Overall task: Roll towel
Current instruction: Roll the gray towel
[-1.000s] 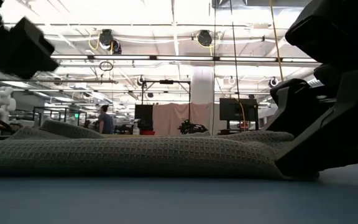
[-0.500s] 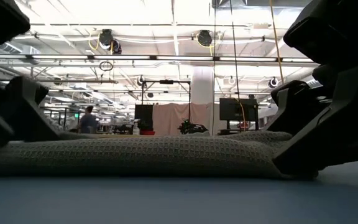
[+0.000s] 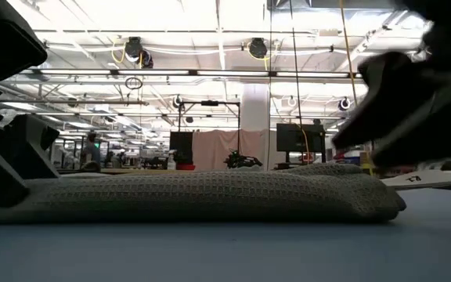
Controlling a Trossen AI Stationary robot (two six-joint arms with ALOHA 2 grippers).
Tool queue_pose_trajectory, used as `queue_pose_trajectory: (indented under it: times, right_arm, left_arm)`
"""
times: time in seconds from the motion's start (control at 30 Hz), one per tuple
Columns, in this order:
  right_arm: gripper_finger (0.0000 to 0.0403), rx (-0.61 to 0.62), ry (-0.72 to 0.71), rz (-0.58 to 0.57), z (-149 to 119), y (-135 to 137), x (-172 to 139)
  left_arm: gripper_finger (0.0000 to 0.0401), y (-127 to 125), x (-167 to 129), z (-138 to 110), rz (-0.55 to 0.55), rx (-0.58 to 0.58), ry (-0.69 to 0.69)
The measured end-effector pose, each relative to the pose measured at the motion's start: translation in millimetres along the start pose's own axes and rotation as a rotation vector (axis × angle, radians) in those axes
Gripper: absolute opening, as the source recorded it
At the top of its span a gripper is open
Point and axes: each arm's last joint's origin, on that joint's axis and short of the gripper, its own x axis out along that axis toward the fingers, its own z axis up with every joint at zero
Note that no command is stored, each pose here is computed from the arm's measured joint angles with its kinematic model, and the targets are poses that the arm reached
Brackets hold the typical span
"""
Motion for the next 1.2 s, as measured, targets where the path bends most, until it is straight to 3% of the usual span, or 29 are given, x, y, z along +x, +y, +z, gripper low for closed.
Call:
queue_pose_trajectory:
  times: [0.2,0.37,0.67,0.9,1.07,1.2]
  right_arm:
    - [0.0256,-0.036,-0.055,0.037,9.3,14.2,-13.8]
    - [0.0256,-0.033,-0.044,0.007,0.4,16.8,-4.8]
    - [0.0256,0.005,0.021,-0.004,-6.0,5.4,18.0]
    - [0.0256,0.060,0.082,0.064,-6.0,-2.8,28.9]
    - [0.0259,0.018,0.053,-0.014,-4.5,-4.7,24.2]
    - [0.0272,-0.008,0.001,0.004,9.1,-0.2,13.1]
  left_arm:
    - [0.0156,1.9,0.2,-1.4,0.024,0.004,0.002]
    - [0.0146,2.2,0.2,-1.9,0.025,0.006,0.004]
    - [0.0193,0.0,0.2,-0.8,-0.003,-0.011,-0.002]
    - [0.0228,-0.3,0.2,-0.8,-0.005,-0.060,-0.002]
    - [0.0235,-1.3,-0.7,-1.8,-0.008,-0.056,-0.001]
    - [0.0235,-1.3,-0.7,-1.9,-0.008,-0.057,-0.001]
